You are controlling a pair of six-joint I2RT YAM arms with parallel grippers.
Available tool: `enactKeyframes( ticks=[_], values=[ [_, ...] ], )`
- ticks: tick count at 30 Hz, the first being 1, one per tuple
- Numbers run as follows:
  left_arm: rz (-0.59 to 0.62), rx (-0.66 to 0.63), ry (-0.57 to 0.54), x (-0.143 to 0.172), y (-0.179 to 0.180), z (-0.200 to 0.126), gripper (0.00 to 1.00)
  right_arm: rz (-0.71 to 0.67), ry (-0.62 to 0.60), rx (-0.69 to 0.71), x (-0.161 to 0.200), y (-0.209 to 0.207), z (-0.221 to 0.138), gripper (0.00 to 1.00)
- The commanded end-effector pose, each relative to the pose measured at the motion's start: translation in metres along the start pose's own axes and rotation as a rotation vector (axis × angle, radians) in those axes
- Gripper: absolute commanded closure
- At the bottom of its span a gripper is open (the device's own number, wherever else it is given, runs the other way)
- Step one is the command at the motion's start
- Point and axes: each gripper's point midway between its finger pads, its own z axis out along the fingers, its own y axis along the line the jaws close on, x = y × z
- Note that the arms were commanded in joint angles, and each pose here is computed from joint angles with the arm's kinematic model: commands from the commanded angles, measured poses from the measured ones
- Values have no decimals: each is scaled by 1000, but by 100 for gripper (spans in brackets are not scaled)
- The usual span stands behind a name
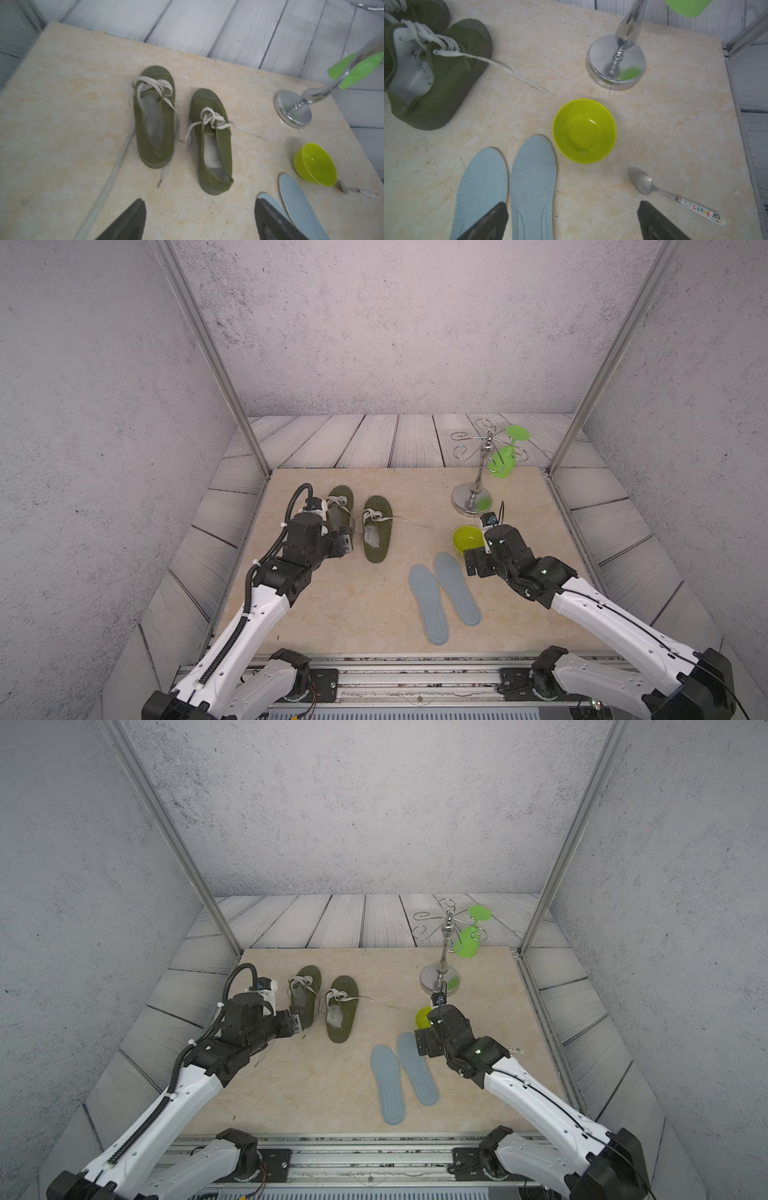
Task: Insert the insole into the shoe
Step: Pick up the insole from the center of the board.
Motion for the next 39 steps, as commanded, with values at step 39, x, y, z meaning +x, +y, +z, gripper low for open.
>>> enactKeyframes(
  ticks=[39],
  values=[
    [-198, 222, 430, 142, -118, 49, 34, -15, 189, -108, 71, 23, 25, 1]
  ],
)
